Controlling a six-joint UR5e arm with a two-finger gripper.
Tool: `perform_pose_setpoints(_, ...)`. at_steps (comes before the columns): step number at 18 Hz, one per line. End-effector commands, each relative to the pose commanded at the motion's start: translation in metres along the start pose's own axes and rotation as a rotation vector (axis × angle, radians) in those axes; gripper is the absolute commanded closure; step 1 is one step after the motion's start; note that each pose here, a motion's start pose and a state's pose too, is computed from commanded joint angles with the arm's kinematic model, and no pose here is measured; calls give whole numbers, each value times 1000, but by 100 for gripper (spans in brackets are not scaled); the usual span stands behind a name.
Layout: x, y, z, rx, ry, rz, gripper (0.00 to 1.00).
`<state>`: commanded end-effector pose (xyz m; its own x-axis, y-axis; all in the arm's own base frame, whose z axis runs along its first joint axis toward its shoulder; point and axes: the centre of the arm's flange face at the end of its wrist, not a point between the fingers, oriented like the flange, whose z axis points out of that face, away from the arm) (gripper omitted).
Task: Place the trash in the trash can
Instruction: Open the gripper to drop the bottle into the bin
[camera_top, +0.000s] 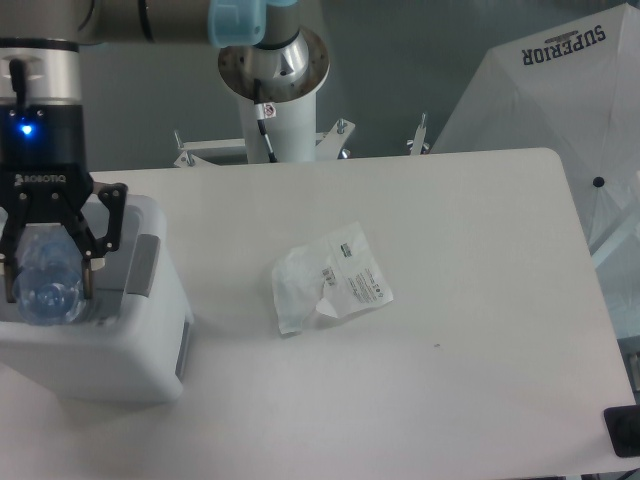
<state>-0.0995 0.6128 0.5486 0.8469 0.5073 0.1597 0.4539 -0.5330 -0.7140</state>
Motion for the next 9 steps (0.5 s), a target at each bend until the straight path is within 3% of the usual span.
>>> perform_pose_setpoints(2, -2, 2, -10, 6, 0, 2, 3)
perform_pose_setpoints(3, -2, -1, -15, 17, 2, 2, 1)
perform_pose_setpoints(6, -18, -15, -46, 67, -12, -18, 0)
perform_pose_setpoints(9, -95, -18, -62, 81, -111, -110, 0)
